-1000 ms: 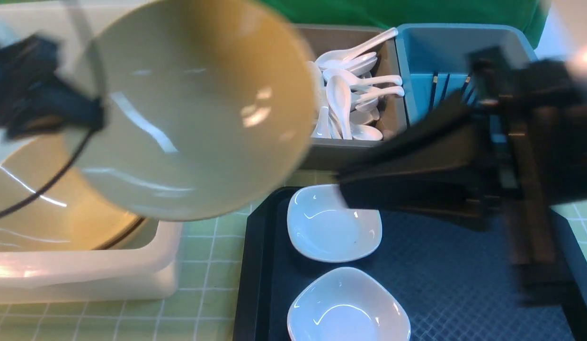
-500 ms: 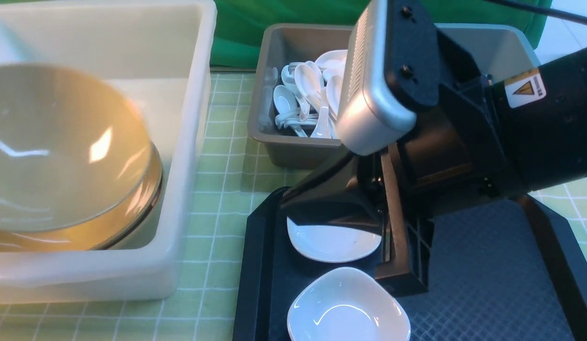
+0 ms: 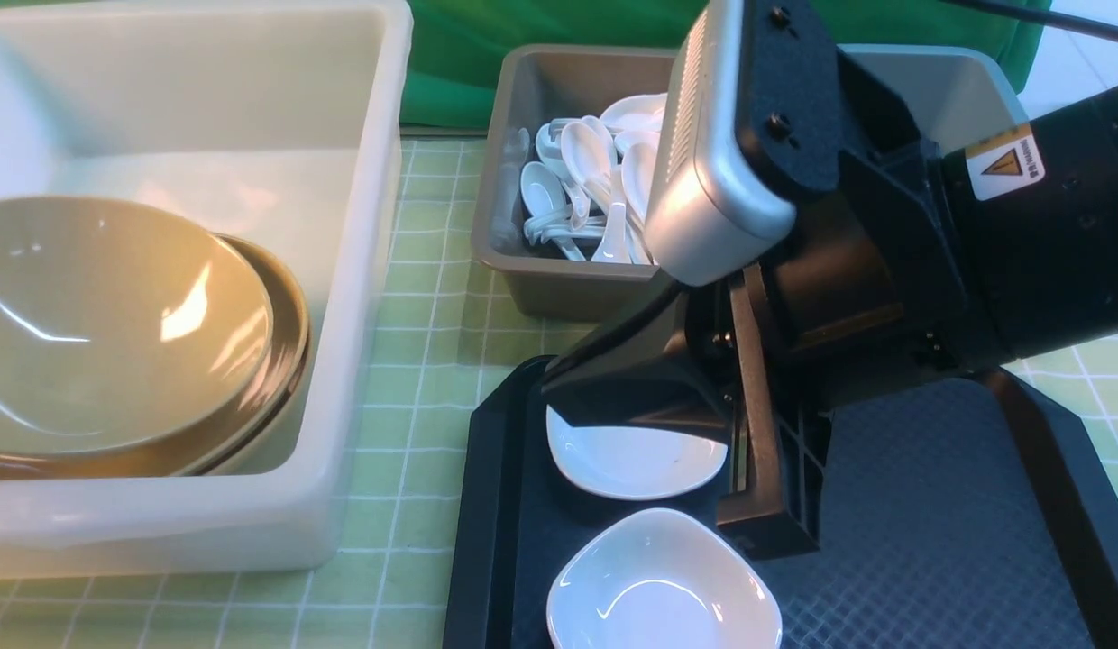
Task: On green table put chopsticks spoon bowls plates into blue grey white boxes.
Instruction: 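Place the tan bowl onto the bowl stack in the left bin with the left gripper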
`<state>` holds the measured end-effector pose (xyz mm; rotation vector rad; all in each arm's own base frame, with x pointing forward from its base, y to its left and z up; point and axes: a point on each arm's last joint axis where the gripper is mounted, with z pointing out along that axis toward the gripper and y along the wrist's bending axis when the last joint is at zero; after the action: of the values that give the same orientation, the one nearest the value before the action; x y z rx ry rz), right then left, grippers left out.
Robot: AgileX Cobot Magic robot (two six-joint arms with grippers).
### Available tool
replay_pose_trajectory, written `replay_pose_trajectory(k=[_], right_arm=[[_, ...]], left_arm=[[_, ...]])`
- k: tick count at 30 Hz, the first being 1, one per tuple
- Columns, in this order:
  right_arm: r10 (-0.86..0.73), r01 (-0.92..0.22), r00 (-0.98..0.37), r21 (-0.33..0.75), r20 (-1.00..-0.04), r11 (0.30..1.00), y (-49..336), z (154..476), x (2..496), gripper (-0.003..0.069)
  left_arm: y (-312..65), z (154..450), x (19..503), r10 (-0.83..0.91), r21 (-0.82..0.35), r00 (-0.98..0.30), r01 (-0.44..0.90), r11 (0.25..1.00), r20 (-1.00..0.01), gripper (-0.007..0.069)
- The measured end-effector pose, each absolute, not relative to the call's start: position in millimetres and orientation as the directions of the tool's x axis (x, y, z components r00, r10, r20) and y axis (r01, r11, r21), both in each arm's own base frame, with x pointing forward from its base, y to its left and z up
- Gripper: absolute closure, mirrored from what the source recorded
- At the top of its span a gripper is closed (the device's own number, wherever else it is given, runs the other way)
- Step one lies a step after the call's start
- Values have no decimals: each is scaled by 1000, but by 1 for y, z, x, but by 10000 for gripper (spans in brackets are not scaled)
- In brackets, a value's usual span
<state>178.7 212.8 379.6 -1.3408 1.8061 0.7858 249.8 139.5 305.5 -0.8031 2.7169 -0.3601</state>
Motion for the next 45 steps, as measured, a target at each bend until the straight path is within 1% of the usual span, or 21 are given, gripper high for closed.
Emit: replay_pose_trajectory(k=[7, 13, 17, 20, 24, 25, 26, 27, 28, 31, 33, 35, 37, 38, 39, 40, 41, 42, 43, 44, 45], right_arm=[[-508, -962, -182, 46, -842, 268, 213, 380, 179, 638], [-502, -958, -204, 65, -840, 279, 213, 380, 179, 638], [-502, -958, -206, 67, -840, 280, 213, 380, 179, 637], [-501, -957, -207, 68, -840, 281, 213, 380, 179, 636], [-501, -957, -208, 69, -840, 282, 213, 380, 179, 633], [-501, -957, -208, 69, -840, 282, 213, 380, 179, 633], [-502, -957, -209, 70, -840, 281, 213, 380, 179, 632], [-502, -957, -213, 75, -838, 281, 213, 379, 178, 632], [-505, -957, -215, 78, -836, 279, 213, 379, 178, 632], [-516, -960, -221, 89, -828, 267, 212, 378, 176, 629], [-518, -958, -236, 105, -822, 268, 212, 378, 176, 624], [-521, -949, -263, 123, -812, 289, 209, 377, 178, 620], [-519, -934, -299, 135, -801, 329, 201, 377, 182, 617], [-518, -931, -304, 134, -799, 339, 199, 377, 184, 616], [-516, -916, -333, 140, -790, 377, 189, 379, 188, 613], [-517, -908, -346, 142, -783, 394, 182, 380, 190, 612], [-512, -893, -372, 148, -774, 425, 172, 381, 193, 611], [-512, -885, -389, 156, -766, 439, 164, 382, 193, 610], [-506, -866, -420, 167, -754, 470, 153, 384, 195, 608], [-498, -852, -444, 180, -745, 491, 145, 385, 195, 606], [-493, -845, -455, 184, -742, 502, 140, 385, 194, 604]], left_arm=[[139, 300, 256, -566, -317, -802, -495, 809, -191, 608], [125, 281, 266, -528, -299, -838, -472, 829, -141, 608], [119, 277, 267, -547, -226, -829, -514, 828, -118, 604], [116, 277, 268, -555, -182, -823, -532, 827, -121, 581], [106, 279, 271, -535, -107, -833, -525, 845, -141, 474], [107, 280, 271, -535, -103, -833, -525, 845, -143, 468], [103, 282, 271, -517, -71, -842, -512, 856, -154, 402], [100, 284, 270, -507, -55, -846, -506, 861, -164, 361], [98, 286, 270, -503, -47, -847, -503, 863, -171, 335], [93, 295, 265, -473, -9, -859, -481, 877, -197, 204], [90, 303, 261, -461, 5, -863, -472, 882, -208, 132], [87, 319, 257, -449, 8, -856, -466, 885, -256, 62], [81, 335, 252, -438, -8, -844, -458, 889, -310, 25], [79, 338, 250, -435, -13, -841, -455, 890, -321, 24], [70, 348, 245, -420, -47, -837, -432, 900, -350, 9], [59, 356, 241, -390, -78, -843, -390, 918, -371, 10], [42, 364, 236, -336, -121, -856, -314, 942, -394, 11], [30, 369, 233, -292, -153, -865, -251, 956, -407, 12], [9, 377, 227, -208, -198, -877, -133, 971, -433, 13], [-8, 380, 224, -150, -240, -884, -44, 970, -444, 15], [-18, 383, 222, -102, -258, -885, 21, 966, -454, 16]])
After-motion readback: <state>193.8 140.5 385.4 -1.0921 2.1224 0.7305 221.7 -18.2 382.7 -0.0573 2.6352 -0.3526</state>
